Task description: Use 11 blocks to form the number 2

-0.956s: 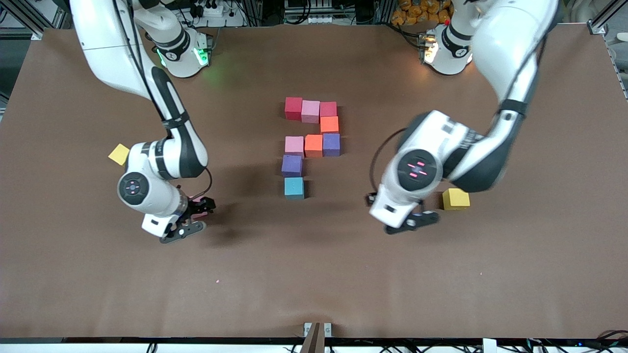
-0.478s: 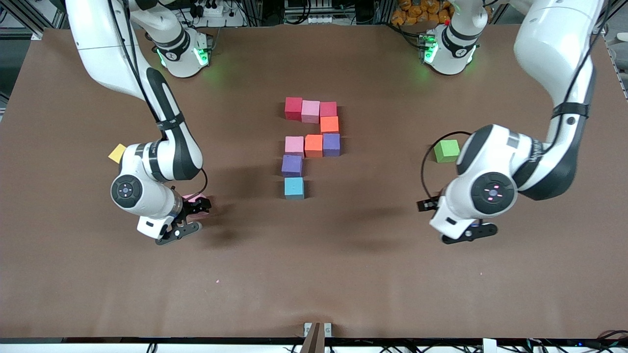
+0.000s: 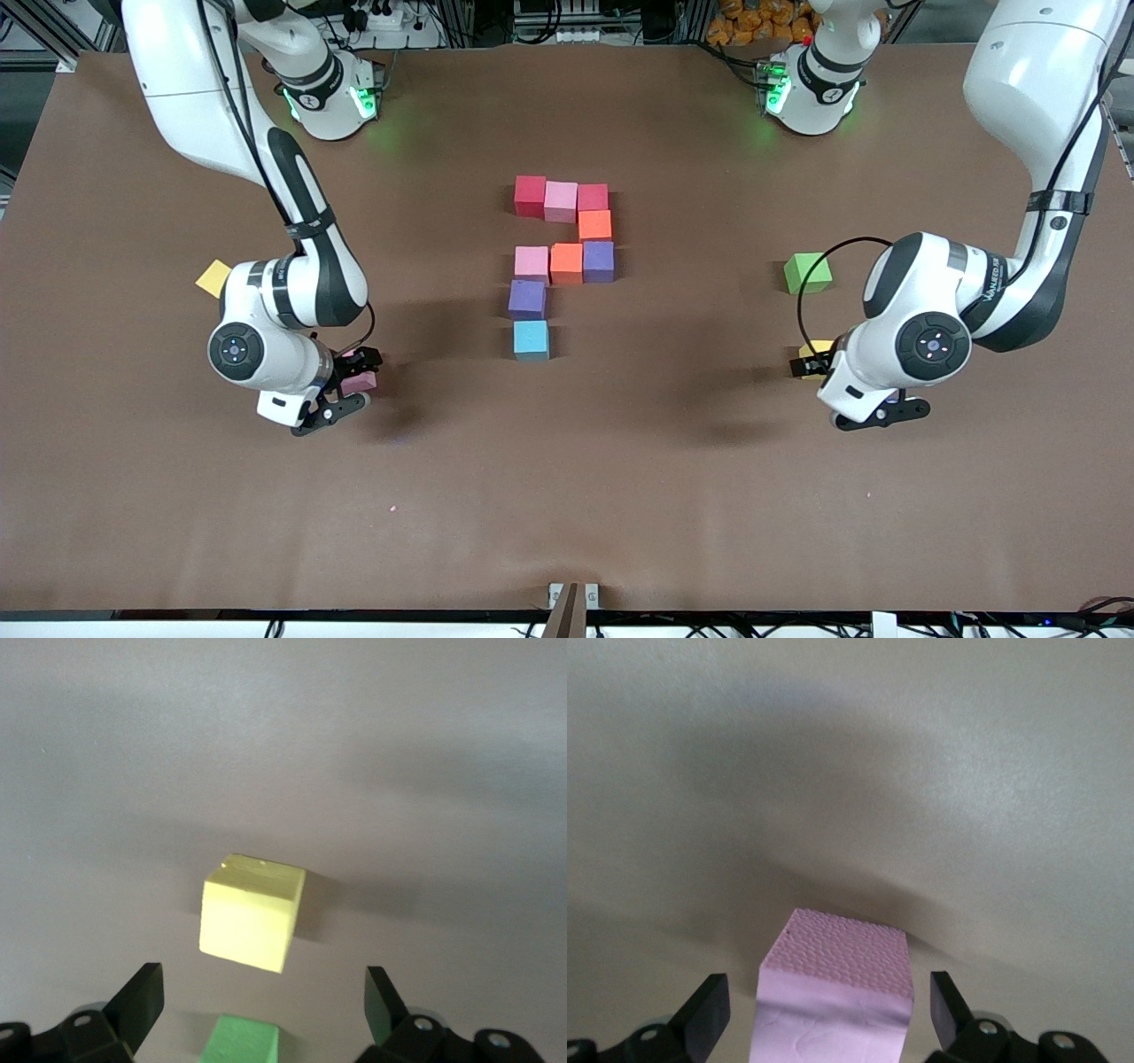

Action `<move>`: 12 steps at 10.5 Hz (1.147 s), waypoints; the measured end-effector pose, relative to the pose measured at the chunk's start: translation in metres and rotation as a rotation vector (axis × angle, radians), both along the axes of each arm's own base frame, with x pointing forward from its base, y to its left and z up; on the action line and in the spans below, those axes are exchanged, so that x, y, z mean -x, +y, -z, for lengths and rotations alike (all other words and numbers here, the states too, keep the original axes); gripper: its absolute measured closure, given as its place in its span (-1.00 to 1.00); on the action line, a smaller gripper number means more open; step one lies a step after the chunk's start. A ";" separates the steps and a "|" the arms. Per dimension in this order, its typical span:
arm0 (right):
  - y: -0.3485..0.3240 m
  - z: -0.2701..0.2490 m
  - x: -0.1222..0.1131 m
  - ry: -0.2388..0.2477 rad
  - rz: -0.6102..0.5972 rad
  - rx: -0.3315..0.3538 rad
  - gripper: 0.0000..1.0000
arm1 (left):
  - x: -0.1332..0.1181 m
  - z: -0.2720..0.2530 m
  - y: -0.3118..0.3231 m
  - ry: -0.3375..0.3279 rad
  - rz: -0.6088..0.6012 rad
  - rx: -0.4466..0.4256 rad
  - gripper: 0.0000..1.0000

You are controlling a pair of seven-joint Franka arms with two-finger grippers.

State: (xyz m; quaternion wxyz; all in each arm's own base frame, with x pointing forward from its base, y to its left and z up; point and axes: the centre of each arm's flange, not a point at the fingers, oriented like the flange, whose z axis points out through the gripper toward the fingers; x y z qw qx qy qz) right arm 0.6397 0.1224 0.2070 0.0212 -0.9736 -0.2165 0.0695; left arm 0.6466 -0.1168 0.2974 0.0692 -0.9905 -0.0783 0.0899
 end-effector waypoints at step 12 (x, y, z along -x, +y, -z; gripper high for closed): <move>0.052 -0.056 -0.010 -0.034 -0.087 -0.037 -0.19 | 0.015 0.060 0.033 0.005 -0.009 0.055 -1.00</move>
